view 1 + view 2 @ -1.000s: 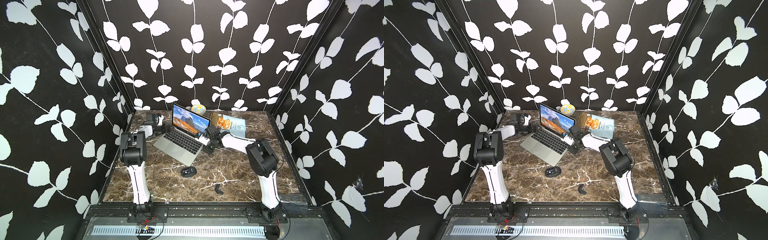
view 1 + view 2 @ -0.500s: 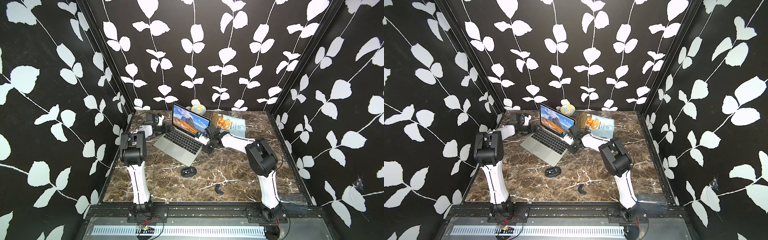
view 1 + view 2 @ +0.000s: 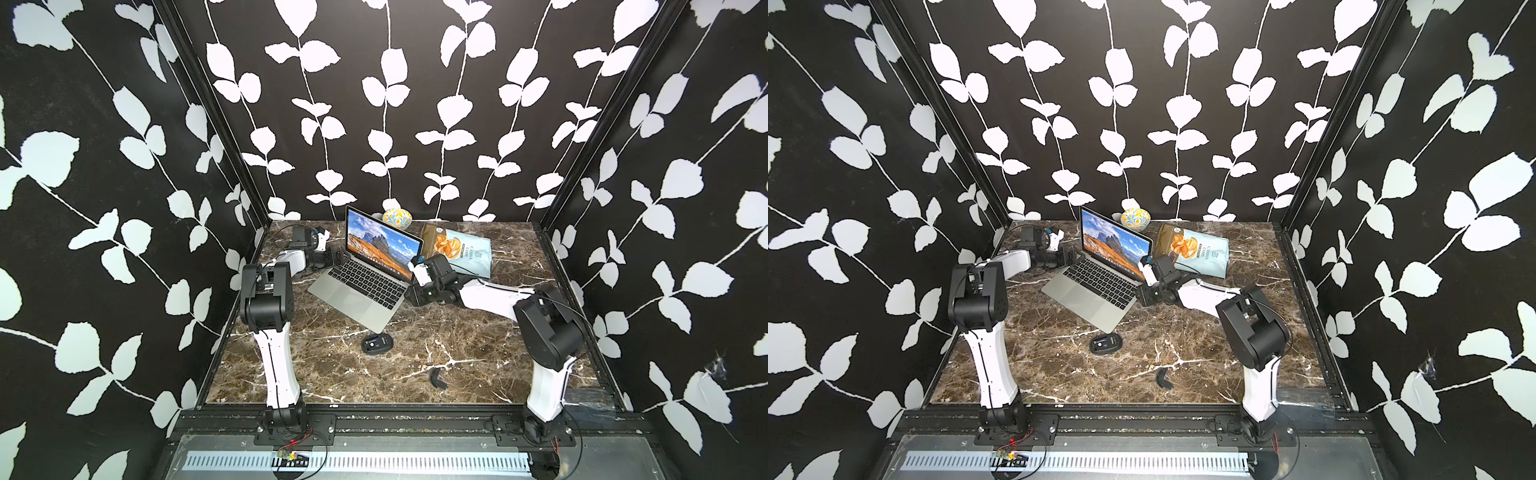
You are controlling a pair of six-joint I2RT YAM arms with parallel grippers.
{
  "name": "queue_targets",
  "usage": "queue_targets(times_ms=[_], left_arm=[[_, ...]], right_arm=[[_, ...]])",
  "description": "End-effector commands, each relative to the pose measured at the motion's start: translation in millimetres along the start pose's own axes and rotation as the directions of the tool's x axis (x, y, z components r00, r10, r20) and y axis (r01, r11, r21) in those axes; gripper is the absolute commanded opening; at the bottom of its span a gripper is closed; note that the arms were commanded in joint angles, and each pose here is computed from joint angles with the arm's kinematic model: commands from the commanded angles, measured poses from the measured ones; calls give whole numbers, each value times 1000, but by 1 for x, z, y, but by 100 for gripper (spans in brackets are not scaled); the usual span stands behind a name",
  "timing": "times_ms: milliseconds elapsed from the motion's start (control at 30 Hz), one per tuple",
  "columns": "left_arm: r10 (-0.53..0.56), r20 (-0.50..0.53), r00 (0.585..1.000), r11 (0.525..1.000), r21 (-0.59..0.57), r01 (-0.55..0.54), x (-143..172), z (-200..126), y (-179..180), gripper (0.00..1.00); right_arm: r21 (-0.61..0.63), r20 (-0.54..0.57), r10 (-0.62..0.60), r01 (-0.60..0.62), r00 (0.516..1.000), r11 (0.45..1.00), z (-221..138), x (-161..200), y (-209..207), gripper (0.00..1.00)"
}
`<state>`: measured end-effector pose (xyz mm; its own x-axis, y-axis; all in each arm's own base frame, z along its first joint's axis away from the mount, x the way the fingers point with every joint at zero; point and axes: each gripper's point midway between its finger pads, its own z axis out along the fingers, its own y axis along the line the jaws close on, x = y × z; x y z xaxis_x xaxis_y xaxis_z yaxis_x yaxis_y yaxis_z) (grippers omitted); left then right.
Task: Insert the wireless mouse receiver into the laptop
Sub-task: Insert the USB plug into the USB port.
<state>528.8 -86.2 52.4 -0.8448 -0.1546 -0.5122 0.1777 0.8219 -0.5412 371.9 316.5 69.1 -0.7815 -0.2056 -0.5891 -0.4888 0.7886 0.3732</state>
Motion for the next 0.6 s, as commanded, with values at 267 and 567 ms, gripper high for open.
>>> queue_targets(times_ms=[267,567], left_arm=[[-82,-128,988,997,1,83,39,7,-5,95],[-80,-130,988,997,1,80,40,6,-4,95]], right_arm=[[-16,12,348,-348,937,938,29,12,4,45],[-5,8,331,-331,944,944,48,10,-1,42]])
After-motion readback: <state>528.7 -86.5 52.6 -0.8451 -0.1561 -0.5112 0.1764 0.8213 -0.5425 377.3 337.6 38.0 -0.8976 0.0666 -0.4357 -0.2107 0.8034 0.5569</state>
